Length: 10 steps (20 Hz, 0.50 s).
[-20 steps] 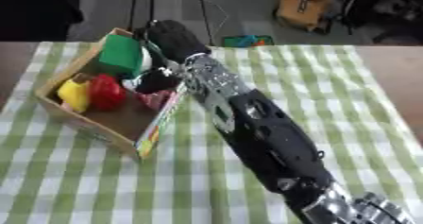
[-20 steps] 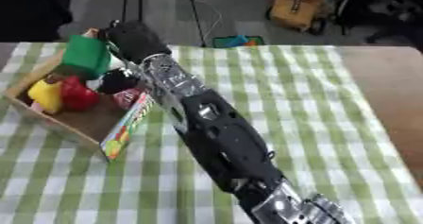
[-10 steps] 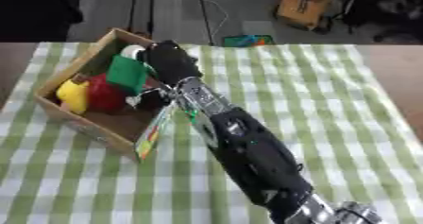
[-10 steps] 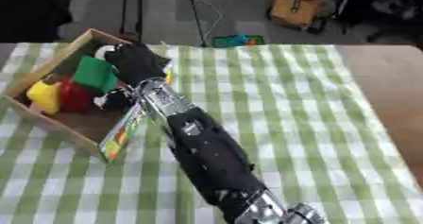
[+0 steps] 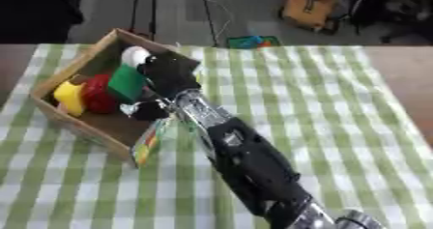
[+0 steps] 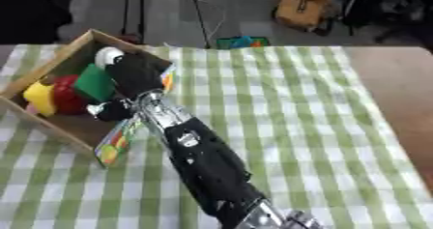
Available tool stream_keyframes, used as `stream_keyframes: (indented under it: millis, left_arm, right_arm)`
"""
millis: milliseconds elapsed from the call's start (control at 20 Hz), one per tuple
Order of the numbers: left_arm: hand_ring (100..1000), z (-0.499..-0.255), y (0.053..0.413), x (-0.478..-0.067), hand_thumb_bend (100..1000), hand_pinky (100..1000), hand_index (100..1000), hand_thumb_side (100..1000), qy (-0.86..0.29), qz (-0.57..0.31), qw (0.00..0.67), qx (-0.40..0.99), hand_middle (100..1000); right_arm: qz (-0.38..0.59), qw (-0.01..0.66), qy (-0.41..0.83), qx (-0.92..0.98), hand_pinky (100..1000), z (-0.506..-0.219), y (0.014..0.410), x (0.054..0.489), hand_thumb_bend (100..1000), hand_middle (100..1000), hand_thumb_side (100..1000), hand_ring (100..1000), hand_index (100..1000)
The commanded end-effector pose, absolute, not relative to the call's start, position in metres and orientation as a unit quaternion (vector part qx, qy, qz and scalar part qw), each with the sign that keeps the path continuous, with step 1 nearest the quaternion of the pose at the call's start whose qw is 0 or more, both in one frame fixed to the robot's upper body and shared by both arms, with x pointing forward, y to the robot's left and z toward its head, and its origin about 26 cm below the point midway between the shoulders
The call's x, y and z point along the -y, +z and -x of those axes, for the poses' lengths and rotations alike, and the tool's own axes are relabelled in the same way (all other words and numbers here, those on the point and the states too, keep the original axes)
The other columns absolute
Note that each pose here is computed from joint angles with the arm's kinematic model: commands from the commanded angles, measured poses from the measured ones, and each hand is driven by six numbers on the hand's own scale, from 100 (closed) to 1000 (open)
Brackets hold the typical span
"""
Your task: Pick up objects on the table and place them in the box.
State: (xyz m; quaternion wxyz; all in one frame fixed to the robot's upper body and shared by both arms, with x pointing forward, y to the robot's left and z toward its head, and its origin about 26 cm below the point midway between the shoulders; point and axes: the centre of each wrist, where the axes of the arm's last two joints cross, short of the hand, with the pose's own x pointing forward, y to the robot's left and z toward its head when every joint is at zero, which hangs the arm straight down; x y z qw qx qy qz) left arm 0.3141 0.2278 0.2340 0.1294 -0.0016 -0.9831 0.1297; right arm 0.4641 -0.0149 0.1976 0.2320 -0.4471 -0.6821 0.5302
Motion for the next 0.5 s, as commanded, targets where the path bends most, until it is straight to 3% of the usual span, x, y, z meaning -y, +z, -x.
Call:
stream_keyframes:
  millis: [50, 100, 150, 200, 250, 500]
  left_arm:
    - [609, -0.312, 0.241, -0.226, 100, 735, 746, 1000, 0.125, 0.008, 0.117, 0.985, 702]
    - [609, -0.312, 0.241, -0.226, 100, 735, 746, 1000, 0.125, 0.008, 0.117, 0.985, 702]
    - [609, -0.312, 0.241, -0.226, 100, 735, 746, 1000, 0.125, 0.009, 0.117, 0.985, 702]
    - [609, -0.312, 0.241, -0.226, 100, 735, 746, 1000, 0.125, 0.009, 0.118, 0.985, 702]
    - [609, -0.312, 0.241, -0.226, 100, 735, 746, 1000, 0.126, 0.009, 0.118, 0.985, 702]
    - [609, -0.312, 0.241, -0.226, 100, 736, 746, 1000, 0.126, 0.008, 0.118, 0.985, 702]
  right_arm:
    - [0.445, 0.21, 0.529, 0.691, 955, -0.462, 0.214, 0.008, 440, 764, 976, 898, 837]
    - [0.444, 0.209, 0.529, 0.692, 955, -0.462, 0.214, 0.009, 440, 764, 976, 898, 837]
    - [0.443, 0.207, 0.529, 0.694, 991, -0.461, 0.216, 0.008, 463, 892, 1000, 964, 951]
    - [0.442, 0.204, 0.528, 0.696, 991, -0.461, 0.218, 0.006, 463, 892, 1000, 964, 951]
    - [0.443, 0.203, 0.527, 0.696, 1000, -0.46, 0.22, 0.006, 488, 947, 1000, 997, 997]
    - [0.448, 0.203, 0.529, 0.691, 1000, -0.459, 0.225, 0.004, 525, 1000, 1000, 1000, 1000]
